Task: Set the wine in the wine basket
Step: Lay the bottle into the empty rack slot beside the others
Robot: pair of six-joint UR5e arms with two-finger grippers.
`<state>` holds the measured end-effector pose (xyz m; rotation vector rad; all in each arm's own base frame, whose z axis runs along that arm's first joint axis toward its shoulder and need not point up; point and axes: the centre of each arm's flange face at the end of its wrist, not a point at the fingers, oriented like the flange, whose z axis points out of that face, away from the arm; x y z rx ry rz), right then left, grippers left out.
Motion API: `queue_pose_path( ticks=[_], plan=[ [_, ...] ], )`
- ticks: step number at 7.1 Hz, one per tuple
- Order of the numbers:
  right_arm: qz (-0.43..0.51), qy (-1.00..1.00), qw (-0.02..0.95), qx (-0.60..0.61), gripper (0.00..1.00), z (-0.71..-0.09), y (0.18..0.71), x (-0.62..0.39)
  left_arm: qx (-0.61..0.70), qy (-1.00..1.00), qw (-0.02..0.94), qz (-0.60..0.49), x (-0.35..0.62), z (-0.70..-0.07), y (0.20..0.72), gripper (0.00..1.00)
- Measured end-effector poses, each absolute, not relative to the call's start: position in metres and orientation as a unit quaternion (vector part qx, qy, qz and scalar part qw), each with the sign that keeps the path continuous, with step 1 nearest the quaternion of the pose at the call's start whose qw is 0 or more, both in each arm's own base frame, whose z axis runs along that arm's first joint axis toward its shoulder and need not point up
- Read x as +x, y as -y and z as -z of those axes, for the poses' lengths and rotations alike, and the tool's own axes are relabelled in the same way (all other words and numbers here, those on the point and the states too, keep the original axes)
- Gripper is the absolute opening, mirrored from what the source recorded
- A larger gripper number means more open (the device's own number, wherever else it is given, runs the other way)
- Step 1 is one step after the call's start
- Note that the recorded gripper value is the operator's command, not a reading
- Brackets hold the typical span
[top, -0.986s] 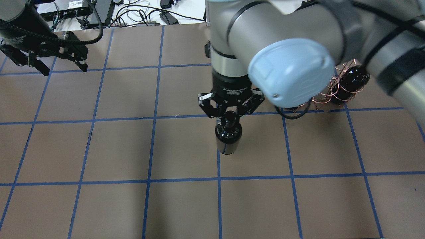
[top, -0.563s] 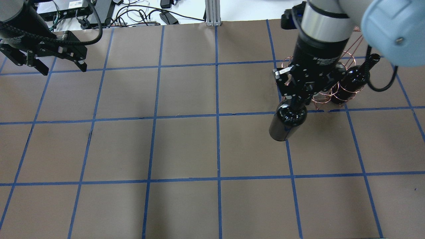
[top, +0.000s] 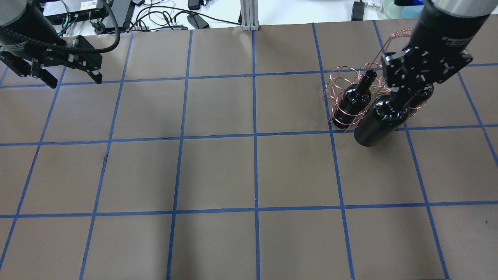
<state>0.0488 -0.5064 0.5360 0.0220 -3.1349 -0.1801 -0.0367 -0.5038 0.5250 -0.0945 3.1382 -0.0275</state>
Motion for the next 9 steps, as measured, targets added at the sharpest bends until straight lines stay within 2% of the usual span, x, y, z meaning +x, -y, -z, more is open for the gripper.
queue_pose_path(
  ticks=[4,9],
  plan=[
    [0.046,0.999,0.001,0.006,0.0,-0.515,0.566,0.028,-0.024,-1.0,0.005,0.013,-0.077,-0.529,0.493,1.0],
    [0.043,0.999,0.0,0.008,0.0,-0.496,0.586,0.008,-0.016,-1.0,0.006,0.023,-0.095,-0.544,0.475,1.0]
  ],
)
